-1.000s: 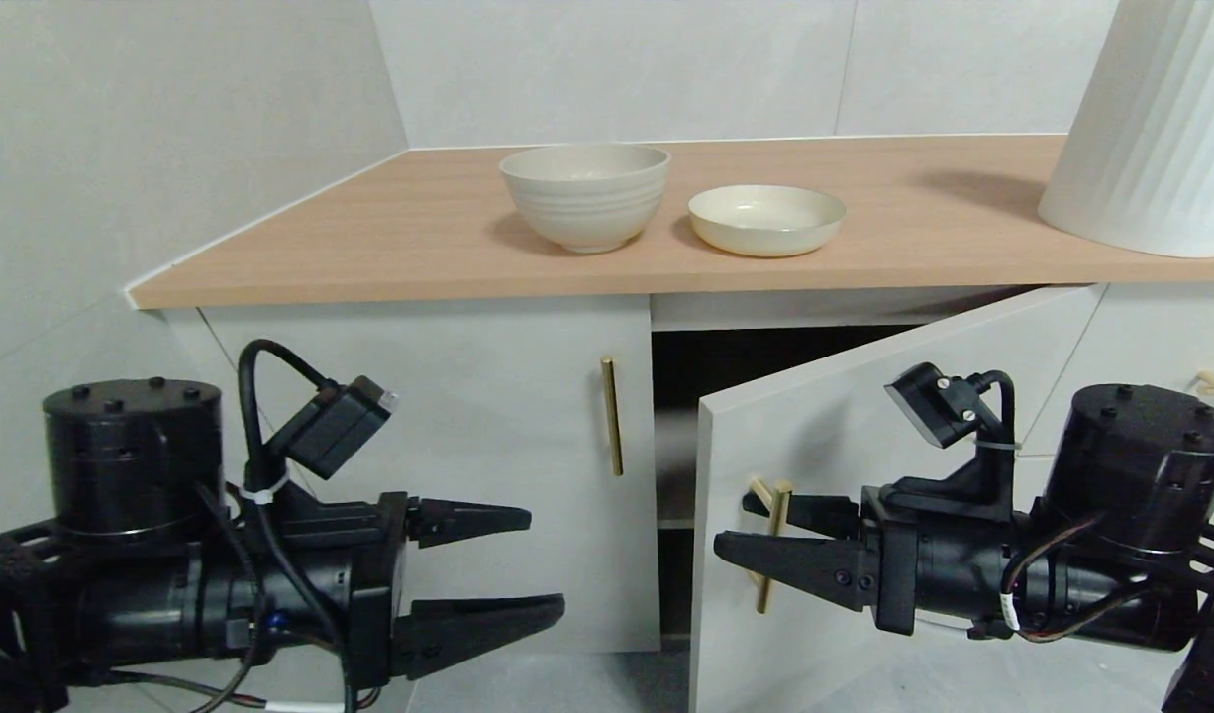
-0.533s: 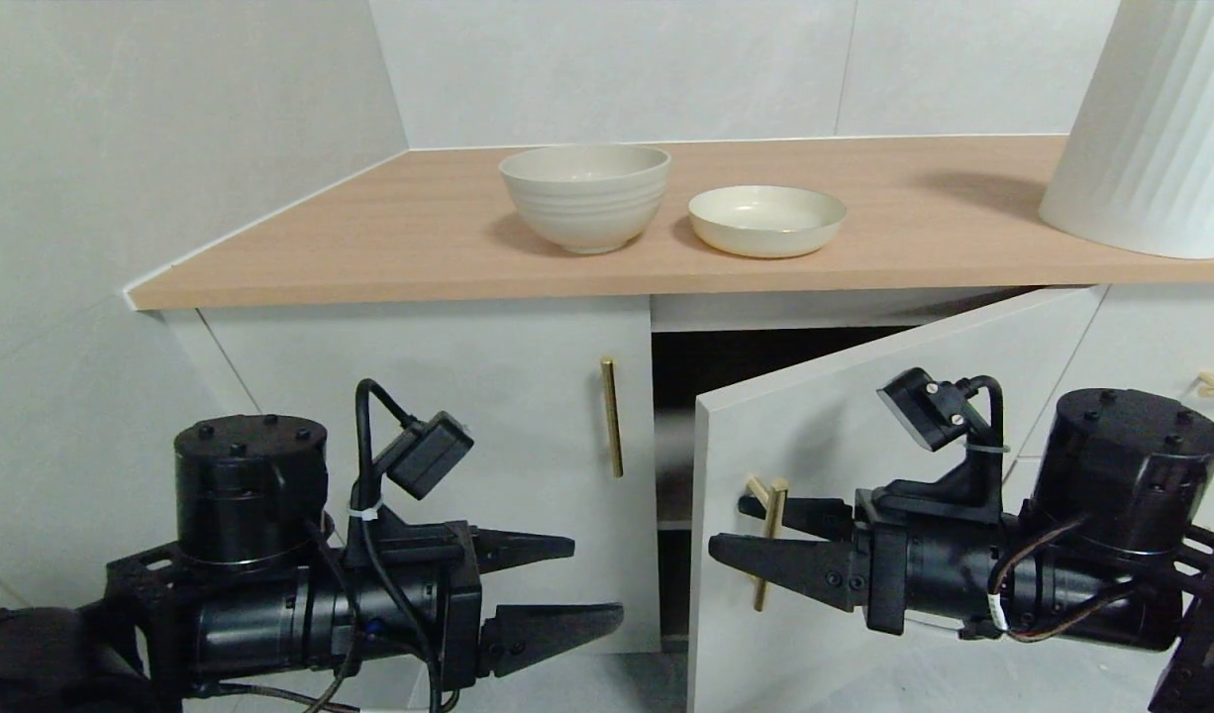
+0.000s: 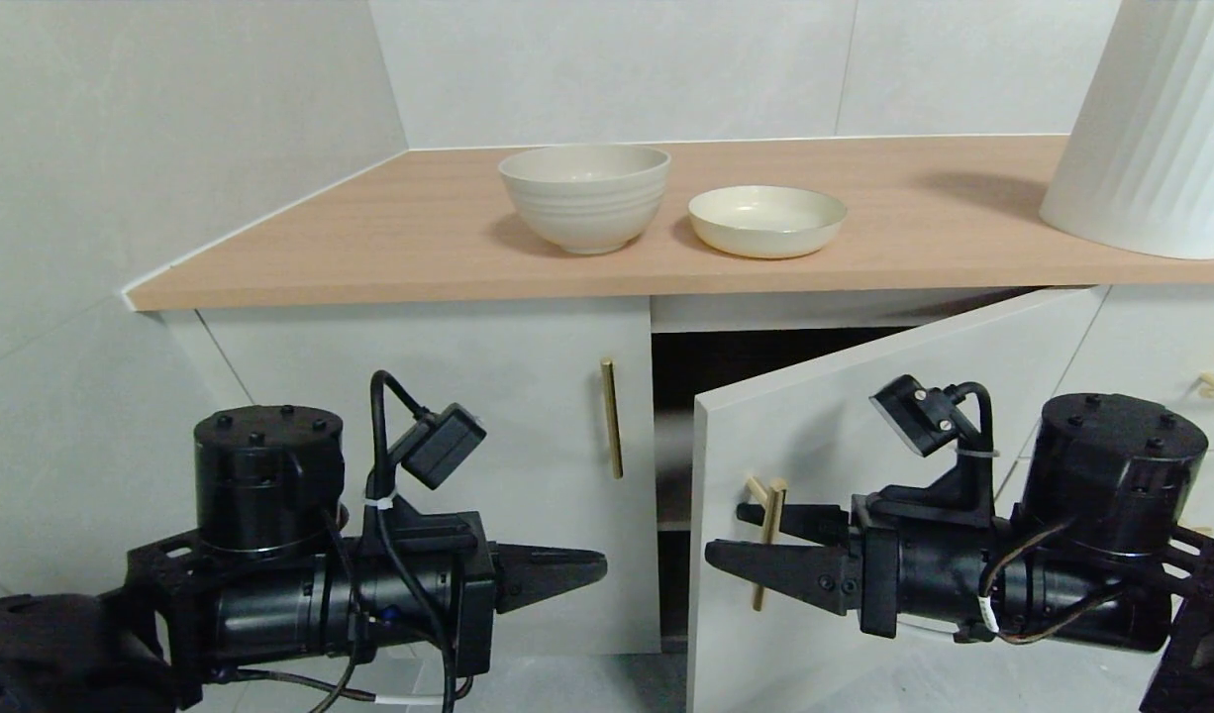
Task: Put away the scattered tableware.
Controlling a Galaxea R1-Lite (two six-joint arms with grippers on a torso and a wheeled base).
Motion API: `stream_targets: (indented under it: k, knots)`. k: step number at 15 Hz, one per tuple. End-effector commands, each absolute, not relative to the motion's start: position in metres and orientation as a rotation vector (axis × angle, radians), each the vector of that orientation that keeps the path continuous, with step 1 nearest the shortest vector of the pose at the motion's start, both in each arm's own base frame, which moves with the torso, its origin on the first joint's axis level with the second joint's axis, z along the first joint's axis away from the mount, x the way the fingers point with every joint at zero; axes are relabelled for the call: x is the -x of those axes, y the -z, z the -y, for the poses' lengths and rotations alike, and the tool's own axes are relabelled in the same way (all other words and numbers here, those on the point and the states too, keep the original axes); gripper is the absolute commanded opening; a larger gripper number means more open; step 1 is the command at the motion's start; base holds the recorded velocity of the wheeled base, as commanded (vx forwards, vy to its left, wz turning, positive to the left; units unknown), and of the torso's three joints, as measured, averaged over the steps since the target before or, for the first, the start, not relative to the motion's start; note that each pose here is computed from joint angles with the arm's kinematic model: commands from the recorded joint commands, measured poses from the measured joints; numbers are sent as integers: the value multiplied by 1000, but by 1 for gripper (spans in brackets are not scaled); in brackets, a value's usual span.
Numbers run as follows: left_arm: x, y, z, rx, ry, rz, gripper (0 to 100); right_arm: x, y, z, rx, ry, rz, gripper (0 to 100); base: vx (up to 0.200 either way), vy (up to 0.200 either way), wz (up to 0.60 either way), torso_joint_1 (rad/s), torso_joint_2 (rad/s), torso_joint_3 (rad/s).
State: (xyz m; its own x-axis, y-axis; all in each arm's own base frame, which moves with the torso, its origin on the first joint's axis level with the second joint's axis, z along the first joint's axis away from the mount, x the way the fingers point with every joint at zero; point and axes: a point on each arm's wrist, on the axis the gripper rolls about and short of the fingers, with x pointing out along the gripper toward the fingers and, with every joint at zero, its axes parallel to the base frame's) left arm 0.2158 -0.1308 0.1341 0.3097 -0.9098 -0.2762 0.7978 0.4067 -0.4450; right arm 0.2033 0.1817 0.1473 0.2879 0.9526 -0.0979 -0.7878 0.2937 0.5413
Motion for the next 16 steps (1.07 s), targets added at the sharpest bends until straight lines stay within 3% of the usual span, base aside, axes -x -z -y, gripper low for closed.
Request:
stream_targets:
  k: [1,5,9,16]
  knots:
    - [-219,-133,134,241,1144,-535,0,-204,-146,-182,-431,-1209,-450,100,0,0,0,0,0,0]
    - [-243,-104,161,225,1194,-433,0,-203,-148,-182,-432,-1210,-442,100,0,0,0,0,0,0]
    - [-268,-86,186,234,1108,-270,0,-203,-147,-182,-432,-1209,-446,100,0,0,0,0,0,0]
    - [-290,-92,215,241,1124,-135,0,-202,-139,-180,-341,-1213,-417,100,0,0,0,0,0,0]
